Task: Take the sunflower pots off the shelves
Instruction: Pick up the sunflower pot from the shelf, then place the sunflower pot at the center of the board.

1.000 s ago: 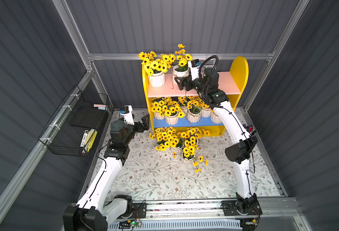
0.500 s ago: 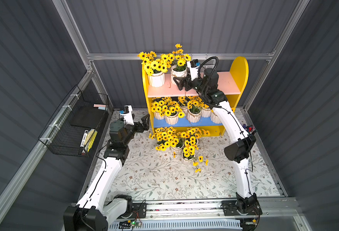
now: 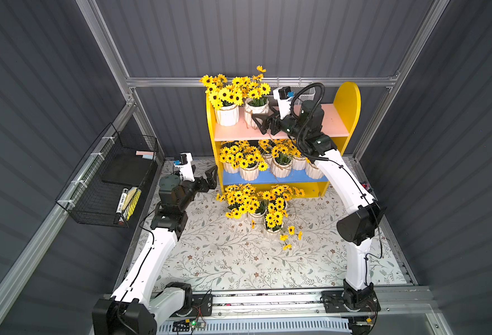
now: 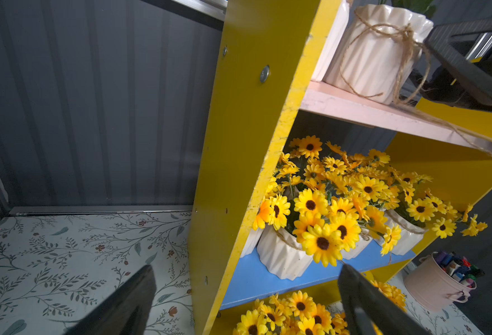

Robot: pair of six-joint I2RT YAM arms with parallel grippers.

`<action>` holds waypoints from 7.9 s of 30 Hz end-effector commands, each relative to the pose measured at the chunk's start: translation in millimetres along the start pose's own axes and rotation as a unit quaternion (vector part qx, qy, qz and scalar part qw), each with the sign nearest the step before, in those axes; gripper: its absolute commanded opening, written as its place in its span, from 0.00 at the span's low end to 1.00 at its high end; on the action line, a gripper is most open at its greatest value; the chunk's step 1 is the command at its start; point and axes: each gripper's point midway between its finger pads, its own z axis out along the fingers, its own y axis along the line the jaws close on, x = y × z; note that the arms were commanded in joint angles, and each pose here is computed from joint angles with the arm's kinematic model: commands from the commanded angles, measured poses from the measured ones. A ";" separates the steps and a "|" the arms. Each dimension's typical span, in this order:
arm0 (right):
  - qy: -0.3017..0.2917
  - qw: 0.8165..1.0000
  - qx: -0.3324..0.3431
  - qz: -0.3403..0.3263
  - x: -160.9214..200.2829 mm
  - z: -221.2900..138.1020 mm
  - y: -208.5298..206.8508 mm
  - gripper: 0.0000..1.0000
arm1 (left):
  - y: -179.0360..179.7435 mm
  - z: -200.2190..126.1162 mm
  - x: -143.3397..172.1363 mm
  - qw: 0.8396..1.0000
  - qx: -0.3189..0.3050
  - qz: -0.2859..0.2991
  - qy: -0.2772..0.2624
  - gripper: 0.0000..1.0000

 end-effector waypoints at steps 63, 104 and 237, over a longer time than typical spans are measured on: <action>-0.022 0.996 0.043 -0.073 -21.8 -17.9 -0.2 0.73 | -10.2 -6.6 -6.6 0.999 0.030 0.020 -0.021 0.99; 0.017 0.998 0.034 -0.041 -10.2 -5.7 -8.3 0.27 | -11.4 -7.8 -6.9 0.999 0.033 0.025 -0.021 1.00; 0.231 0.971 0.013 -0.068 326.2 -133.0 234.9 0.99 | -18.5 -76.5 -3.0 0.998 0.011 -0.026 -0.050 1.00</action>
